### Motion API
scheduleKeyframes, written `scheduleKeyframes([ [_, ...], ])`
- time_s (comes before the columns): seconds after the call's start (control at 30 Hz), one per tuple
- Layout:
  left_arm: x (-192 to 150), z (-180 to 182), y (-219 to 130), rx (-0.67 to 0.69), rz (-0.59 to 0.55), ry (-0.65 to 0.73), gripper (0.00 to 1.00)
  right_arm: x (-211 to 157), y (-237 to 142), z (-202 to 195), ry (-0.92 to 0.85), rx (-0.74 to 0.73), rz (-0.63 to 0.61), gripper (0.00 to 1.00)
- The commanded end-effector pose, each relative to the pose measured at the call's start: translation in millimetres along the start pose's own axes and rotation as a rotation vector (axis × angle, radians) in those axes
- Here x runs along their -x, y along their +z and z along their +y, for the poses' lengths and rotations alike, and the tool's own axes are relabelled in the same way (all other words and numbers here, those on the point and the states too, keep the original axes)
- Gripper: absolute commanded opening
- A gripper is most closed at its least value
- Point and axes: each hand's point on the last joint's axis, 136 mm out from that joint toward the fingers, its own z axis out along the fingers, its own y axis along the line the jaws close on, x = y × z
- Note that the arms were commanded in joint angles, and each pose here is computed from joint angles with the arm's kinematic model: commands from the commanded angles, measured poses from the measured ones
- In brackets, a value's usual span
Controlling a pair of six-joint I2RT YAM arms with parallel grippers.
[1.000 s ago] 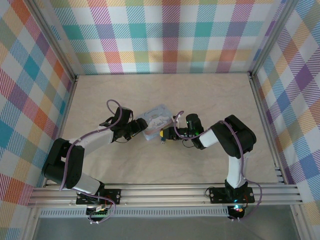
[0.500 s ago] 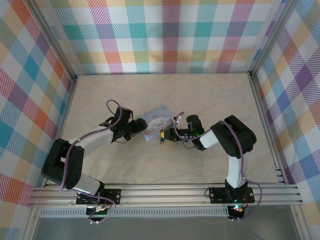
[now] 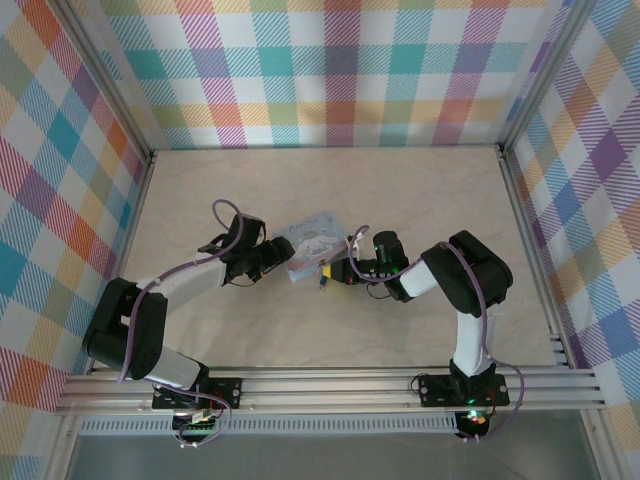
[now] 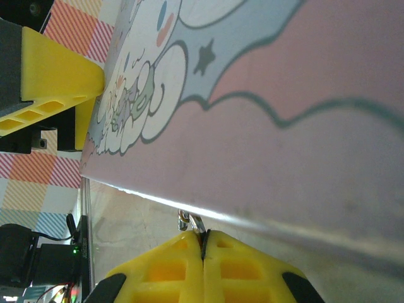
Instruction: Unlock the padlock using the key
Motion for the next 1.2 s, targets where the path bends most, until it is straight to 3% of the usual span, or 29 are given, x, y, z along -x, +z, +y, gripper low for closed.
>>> scheduleKeyframes([
  [0.0,-10,12,-3,0.047,0.019,-0.01,0.76,0,-2,4,-0.007,0.001,-0.012,0.02],
  [0.67,-32,29,1,0.099,0.053,0.011,0.76,44,-20,12,0.095,-0.035,-0.261,0.0],
  [1.17,-31,24,2,0.08,0.057,0.002,0.77,55,-28,-3,0.12,-0.128,-0.339,0.0],
])
